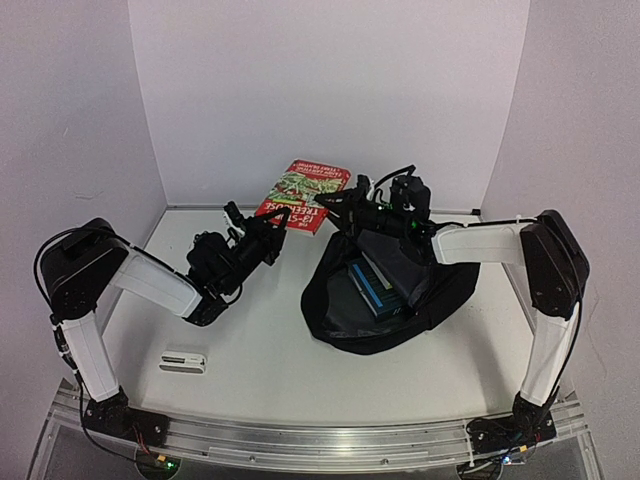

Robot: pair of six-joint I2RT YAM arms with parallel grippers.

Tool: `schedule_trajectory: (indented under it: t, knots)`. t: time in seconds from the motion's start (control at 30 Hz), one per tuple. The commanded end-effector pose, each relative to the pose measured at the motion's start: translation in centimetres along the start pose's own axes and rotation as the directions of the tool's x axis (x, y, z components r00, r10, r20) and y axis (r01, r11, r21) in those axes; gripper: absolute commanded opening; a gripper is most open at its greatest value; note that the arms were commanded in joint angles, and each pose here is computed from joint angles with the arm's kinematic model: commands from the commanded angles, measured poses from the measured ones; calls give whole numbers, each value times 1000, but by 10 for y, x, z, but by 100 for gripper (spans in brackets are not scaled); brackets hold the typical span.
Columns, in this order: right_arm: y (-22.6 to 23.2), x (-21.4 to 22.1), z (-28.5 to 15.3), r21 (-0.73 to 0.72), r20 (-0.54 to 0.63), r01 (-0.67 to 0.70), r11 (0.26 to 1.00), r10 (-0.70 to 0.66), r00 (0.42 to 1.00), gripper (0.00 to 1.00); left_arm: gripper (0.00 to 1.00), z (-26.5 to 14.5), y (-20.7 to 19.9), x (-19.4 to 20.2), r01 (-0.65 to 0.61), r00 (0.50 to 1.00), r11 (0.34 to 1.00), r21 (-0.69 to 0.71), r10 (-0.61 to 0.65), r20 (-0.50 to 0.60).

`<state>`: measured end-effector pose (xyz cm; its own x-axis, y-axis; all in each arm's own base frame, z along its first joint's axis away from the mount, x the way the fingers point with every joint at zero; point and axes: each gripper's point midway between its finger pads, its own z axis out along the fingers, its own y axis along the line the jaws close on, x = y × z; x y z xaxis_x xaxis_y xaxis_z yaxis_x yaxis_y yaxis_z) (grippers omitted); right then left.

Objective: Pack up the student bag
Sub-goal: Pick up the book from the center of the board.

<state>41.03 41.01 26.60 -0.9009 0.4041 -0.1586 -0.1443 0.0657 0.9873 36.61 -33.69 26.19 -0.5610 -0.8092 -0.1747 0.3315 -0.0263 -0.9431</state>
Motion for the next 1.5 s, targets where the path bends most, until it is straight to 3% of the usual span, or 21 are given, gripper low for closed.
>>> schedule_trajectory:
  t: [0.0,0.1,0.27,0.4,0.53,0.7,0.83,1.07,1.47]
  knots:
    - [21,16,1,-39,-62,117,992,-119,991,24,0,-7,-50,-24,4,998,982,191,-17,68]
    - [-9,11,-7,160,-110,263,951,-247,963,37,0,-16,-38,-29,19,998,987,159,-29,59]
    - [-33,6,-39,359,-207,514,779,-471,858,51,0,-28,-10,-27,29,1000,998,55,-28,-9]
    - [-43,2,-66,448,-322,660,603,-580,748,52,0,-29,15,-13,-18,991,991,-135,0,-135]
    - [-53,-9,-96,515,-458,770,377,-638,619,52,0,-34,8,-11,-153,972,959,-237,103,-212]
    - [-68,-19,-119,517,-605,840,164,-624,494,50,0,-50,-7,-25,-328,934,888,-321,255,-250]
    - [-88,-24,-131,479,-710,877,26,-576,405,47,0,-63,-15,-30,-351,926,866,-356,264,-271]
    - [-110,-23,-141,460,-780,886,-54,-501,374,47,0,-79,-12,-25,-286,941,889,-357,190,-280]
    - [-137,-14,-137,432,-825,898,-79,-438,358,43,0,-84,-6,-22,-280,940,894,-349,183,-287]
